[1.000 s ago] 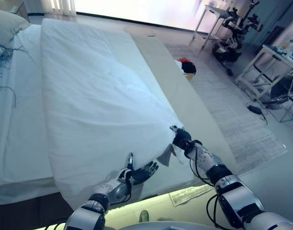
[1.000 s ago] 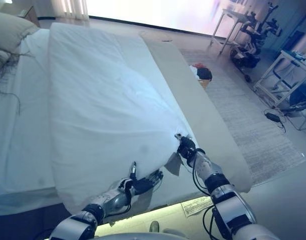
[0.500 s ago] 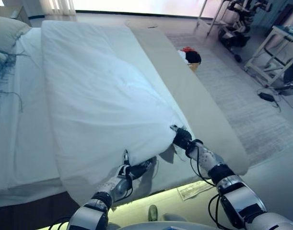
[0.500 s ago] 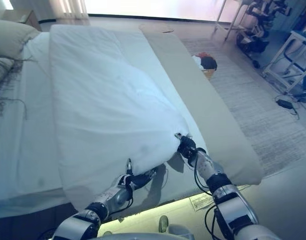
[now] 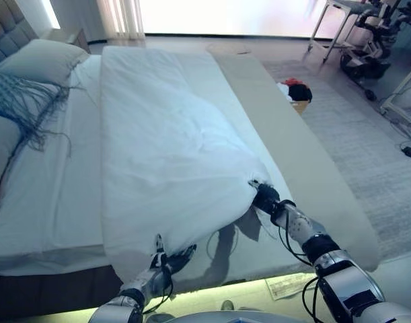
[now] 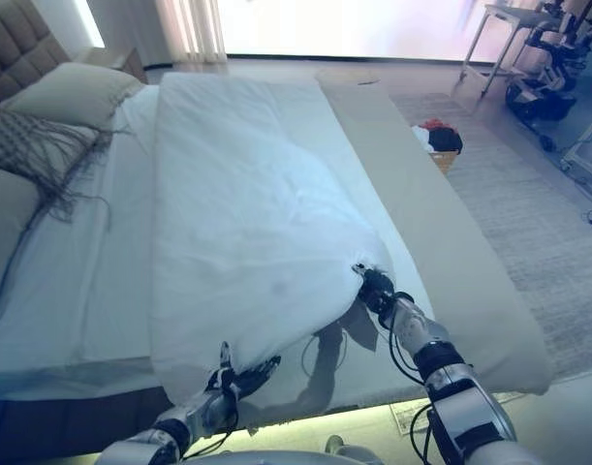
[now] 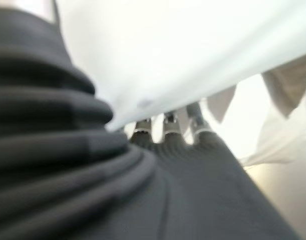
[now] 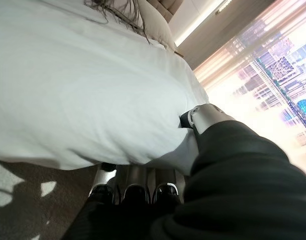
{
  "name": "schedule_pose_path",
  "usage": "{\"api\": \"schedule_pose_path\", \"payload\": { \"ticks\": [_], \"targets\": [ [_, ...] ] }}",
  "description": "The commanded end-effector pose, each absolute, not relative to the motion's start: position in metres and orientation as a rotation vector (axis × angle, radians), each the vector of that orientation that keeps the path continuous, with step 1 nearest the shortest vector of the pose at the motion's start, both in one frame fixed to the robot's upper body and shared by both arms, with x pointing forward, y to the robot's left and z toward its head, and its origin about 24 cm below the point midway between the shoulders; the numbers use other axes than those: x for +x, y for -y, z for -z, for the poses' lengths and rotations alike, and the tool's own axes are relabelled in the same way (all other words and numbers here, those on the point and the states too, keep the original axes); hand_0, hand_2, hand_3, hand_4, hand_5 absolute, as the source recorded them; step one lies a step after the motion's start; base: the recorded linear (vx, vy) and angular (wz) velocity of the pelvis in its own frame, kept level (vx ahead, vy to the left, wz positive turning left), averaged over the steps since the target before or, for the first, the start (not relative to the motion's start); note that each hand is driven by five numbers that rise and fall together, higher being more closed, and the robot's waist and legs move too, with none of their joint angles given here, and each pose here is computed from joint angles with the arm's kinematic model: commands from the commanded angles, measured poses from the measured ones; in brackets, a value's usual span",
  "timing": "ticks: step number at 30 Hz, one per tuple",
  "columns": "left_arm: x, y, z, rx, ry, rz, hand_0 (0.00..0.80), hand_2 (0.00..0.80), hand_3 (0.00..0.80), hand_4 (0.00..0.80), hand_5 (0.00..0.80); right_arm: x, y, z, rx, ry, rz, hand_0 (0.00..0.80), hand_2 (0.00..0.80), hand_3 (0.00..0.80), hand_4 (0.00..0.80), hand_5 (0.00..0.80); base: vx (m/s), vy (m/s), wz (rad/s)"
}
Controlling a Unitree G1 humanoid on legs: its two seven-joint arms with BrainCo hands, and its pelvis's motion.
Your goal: Make the bed neatly
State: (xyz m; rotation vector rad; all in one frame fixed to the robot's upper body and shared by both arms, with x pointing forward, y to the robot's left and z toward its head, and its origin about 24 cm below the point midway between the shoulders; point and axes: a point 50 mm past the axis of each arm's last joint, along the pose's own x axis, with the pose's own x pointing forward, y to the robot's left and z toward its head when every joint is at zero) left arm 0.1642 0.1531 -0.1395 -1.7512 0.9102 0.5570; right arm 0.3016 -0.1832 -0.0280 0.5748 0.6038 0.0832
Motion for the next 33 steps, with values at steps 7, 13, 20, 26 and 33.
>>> {"api": "schedule_pose_path", "payload": {
  "ticks": [7, 13, 20, 26, 33],
  "targets": [
    [0.166, -0.204, 0.137, -1.636, -0.736, -0.607, 0.800, 0.800, 0.800, 0.800, 0.800, 0.319, 0.213, 0.003, 0.624, -0.432, -0.038, 0.800, 0.800, 0.800, 0.800, 0.800, -0.006, 0.030, 0.11],
    [0.172, -0.209, 0.133, -1.608, -0.661, -0.566, 0.800, 0.800, 0.800, 0.800, 0.800, 0.311, 0.215, 0.012, 0.626, -0.444, -0.032, 0.800, 0.800, 0.800, 0.800, 0.800, -0.003, 0.008, 0.03],
    [0.181, -0.215, 0.127, -1.578, -0.601, -0.538, 0.800, 0.800, 0.800, 0.800, 0.800, 0.307, 0.218, 0.016, 0.620, -0.455, -0.031, 0.800, 0.800, 0.800, 0.800, 0.800, 0.010, 0.005, 0.04],
    [0.185, -0.224, 0.124, -1.545, -0.569, -0.548, 0.800, 0.800, 0.800, 0.800, 0.800, 0.297, 0.224, 0.026, 0.599, -0.493, -0.033, 0.800, 0.800, 0.800, 0.800, 0.800, 0.015, 0.014, 0.05],
    [0.176, -0.258, 0.120, -1.440, -0.507, -0.614, 0.800, 0.800, 0.800, 0.800, 0.800, 0.259, 0.242, 0.064, 0.560, -0.664, 0.029, 0.800, 0.800, 0.800, 0.800, 0.800, -0.006, 0.024, 0.04]
  ]
}}
